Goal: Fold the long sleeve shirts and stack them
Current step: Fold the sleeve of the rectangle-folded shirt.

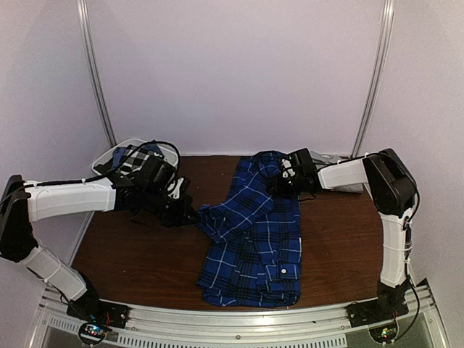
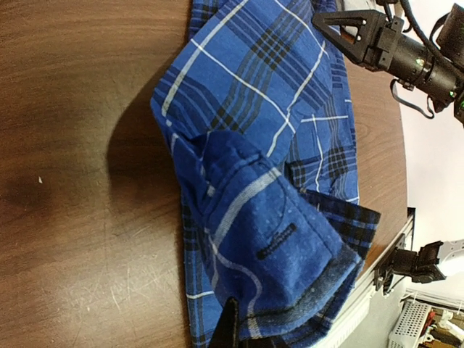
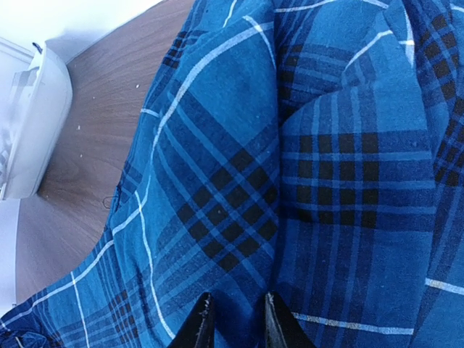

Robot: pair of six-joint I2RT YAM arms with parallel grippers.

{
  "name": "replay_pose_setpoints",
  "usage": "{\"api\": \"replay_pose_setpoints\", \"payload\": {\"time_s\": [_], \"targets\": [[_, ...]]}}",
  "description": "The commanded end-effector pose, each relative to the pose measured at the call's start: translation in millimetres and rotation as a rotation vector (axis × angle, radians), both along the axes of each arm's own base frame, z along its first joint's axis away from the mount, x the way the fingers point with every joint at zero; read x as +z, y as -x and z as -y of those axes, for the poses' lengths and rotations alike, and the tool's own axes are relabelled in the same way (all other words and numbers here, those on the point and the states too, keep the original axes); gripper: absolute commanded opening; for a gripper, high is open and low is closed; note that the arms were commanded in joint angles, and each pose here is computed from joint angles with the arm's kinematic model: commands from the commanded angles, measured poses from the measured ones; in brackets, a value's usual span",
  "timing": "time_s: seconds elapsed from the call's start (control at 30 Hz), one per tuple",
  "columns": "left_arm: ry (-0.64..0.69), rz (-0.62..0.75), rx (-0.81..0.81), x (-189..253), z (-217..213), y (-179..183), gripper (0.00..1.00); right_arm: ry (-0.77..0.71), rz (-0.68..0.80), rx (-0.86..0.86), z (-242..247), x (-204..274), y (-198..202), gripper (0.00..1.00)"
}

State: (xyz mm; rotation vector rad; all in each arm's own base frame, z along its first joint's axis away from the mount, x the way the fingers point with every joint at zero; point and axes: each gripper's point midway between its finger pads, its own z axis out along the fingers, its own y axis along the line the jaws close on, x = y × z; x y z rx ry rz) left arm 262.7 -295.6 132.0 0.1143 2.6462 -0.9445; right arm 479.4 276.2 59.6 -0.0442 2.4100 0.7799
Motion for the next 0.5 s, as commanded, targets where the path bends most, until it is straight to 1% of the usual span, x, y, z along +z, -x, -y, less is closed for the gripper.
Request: {"api": "replay_pose_setpoints", "payload": {"time_s": [0.0,0.13,0.27,0.47], "targets": [[0.066,-0.03,-0.049,11.1,16.8,6.3,0.0,0.001,0.01,0.022,-6.9,5.3,-5.6,0.21],[0.086,-0.078,-0.081,7.3,23.4,15.3,0.0,0.015,0.02,0.02,-5.3,9.6,-8.5,0.07],[0.098,-0.131,-0.107,0.3,30.9,24.2,0.0,0.053,0.036,-0.002,0.4,18.4,-16.7,0.0],[0.081,-0.18,-0.13,-11.7,45.6,34.7,0.0,0.074,0.043,-0.026,7.9,23.6,-26.2,0.0]]}}
